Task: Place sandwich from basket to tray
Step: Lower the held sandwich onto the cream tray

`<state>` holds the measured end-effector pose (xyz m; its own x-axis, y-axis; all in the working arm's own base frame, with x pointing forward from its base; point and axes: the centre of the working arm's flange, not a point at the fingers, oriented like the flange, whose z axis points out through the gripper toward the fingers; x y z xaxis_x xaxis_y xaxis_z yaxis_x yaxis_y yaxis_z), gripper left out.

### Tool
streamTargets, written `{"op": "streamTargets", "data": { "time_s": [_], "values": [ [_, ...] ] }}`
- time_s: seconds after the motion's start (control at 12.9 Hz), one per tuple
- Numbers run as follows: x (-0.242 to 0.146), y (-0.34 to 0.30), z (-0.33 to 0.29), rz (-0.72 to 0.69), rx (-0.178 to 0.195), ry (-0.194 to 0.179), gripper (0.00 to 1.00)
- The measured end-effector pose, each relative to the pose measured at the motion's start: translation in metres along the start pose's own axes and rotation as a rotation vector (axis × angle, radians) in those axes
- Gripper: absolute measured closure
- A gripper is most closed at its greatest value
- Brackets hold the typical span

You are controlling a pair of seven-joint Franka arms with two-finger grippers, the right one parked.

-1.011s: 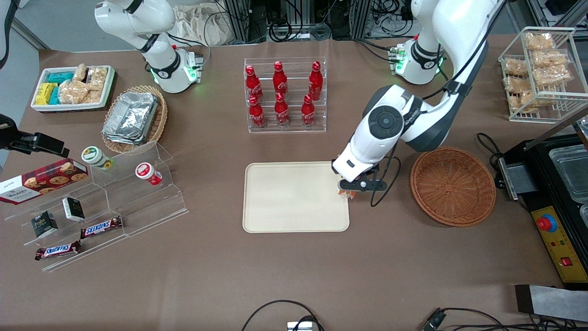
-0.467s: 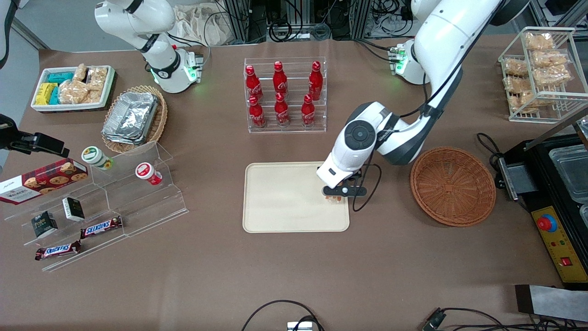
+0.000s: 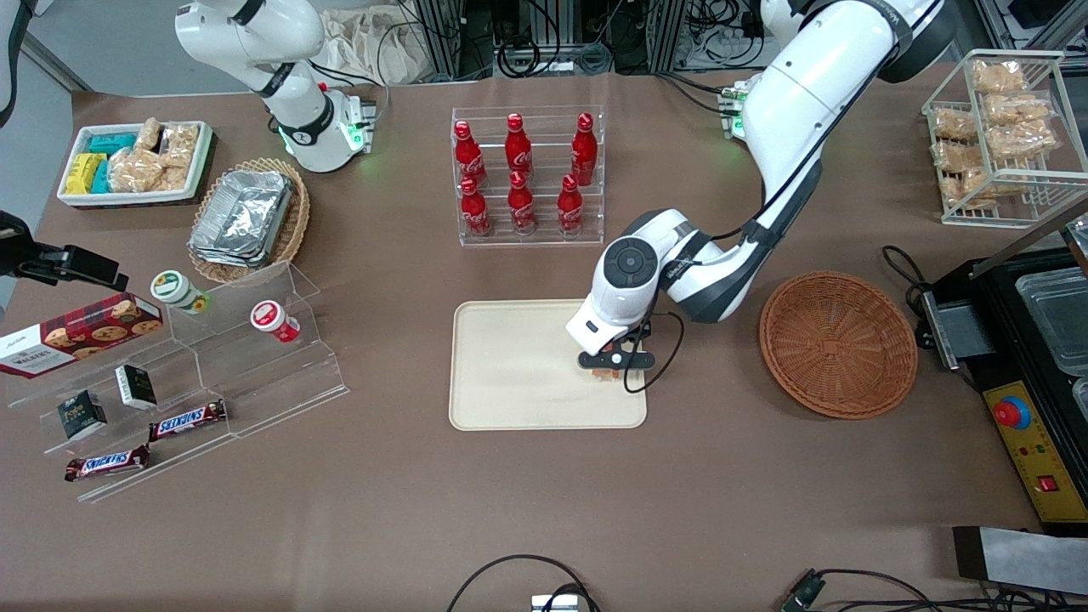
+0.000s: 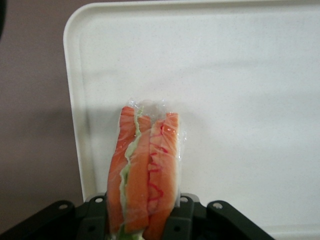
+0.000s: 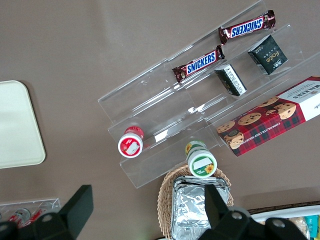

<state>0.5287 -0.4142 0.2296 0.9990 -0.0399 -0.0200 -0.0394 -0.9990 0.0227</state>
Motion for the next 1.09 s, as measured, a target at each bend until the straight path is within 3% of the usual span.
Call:
{"op": "streamTargets", "data": {
  "time_s": [0.23,0.31,0.78,1.09],
  "values": [
    [0.000,0.000,0.004,0.006,0.011,0.006,0.59],
    [0.000,0.000,0.005,0.008,0.013,0.008,0.53],
    [-0.001,0.003,0.004,0.007,0.014,0.011,0.00],
    [0.009,-0.002,-0.006,-0.011,0.012,0.028,0.00]
  ]
}}
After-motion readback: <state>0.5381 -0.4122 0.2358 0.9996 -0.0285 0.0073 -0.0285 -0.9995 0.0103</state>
